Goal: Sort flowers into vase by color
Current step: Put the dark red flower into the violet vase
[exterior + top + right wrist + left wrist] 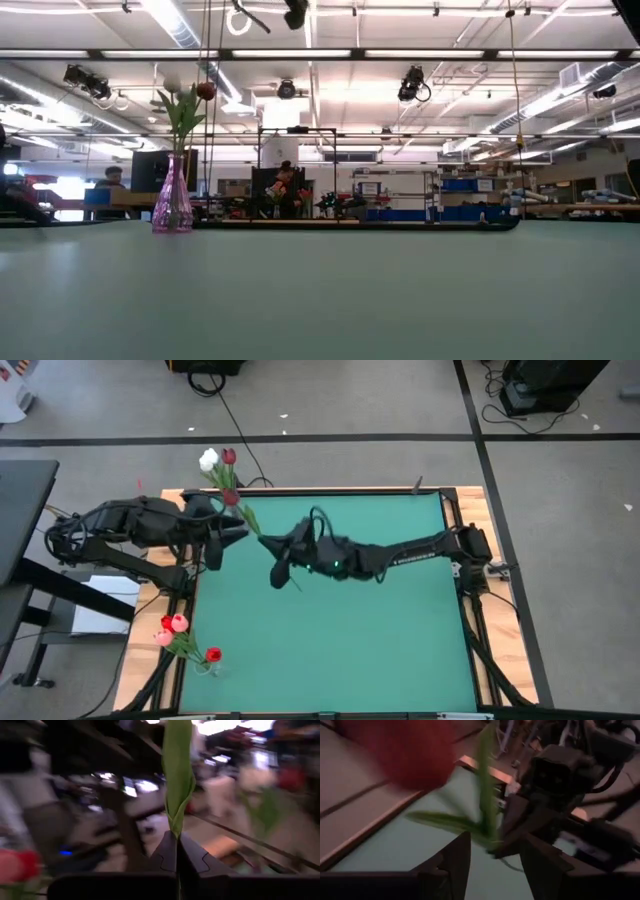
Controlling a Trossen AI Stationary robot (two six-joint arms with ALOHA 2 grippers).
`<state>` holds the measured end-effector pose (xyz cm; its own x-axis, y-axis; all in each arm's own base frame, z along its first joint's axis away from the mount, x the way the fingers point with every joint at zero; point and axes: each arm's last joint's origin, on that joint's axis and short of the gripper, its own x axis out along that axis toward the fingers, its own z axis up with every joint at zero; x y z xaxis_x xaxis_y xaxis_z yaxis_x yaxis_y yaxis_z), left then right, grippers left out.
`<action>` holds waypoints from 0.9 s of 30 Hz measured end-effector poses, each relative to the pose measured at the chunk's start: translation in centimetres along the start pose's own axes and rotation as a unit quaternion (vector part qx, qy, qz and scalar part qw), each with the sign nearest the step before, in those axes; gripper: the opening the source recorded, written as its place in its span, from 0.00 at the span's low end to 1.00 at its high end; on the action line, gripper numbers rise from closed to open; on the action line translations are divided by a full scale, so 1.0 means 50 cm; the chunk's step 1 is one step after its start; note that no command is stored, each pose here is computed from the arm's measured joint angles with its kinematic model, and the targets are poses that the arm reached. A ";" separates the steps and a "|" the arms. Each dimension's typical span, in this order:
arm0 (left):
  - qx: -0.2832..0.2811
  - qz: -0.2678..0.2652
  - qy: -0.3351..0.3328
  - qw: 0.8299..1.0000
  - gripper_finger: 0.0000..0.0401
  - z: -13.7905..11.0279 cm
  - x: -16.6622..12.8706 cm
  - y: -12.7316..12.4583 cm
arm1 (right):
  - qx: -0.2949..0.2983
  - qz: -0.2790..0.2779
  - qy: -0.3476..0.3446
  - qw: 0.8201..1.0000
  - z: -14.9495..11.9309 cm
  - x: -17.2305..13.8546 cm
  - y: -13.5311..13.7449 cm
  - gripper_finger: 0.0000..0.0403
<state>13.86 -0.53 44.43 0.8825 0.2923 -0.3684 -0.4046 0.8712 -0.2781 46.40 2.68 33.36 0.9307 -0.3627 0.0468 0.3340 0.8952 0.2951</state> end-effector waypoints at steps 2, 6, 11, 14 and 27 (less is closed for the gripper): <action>-0.002 0.019 -0.015 1.000 0.45 0.002 -0.007 0.006 | 0.006 0.052 -0.020 0.998 0.020 0.012 -0.018 0.01; -0.007 0.045 -0.037 0.998 0.51 0.005 -0.015 0.012 | 0.021 0.125 -0.044 0.991 0.051 0.030 -0.058 0.01; 0.035 0.036 -0.065 0.997 0.54 0.019 -0.007 0.001 | 0.031 0.208 -0.053 0.976 0.079 0.046 -0.109 0.01; 0.050 0.028 -0.086 0.995 0.54 0.030 0.006 -0.011 | 0.038 0.248 -0.059 0.966 0.096 0.052 -0.137 0.01; 0.058 0.051 -0.132 0.988 0.35 0.060 0.063 -0.024 | 0.009 0.343 -0.061 0.937 0.122 0.055 -0.187 0.01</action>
<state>17.83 0.55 46.26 0.8767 0.4602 -0.1400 -0.4777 0.8670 -0.1420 44.93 -8.25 36.57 0.9014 0.2682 0.3401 -0.3399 0.9246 0.1718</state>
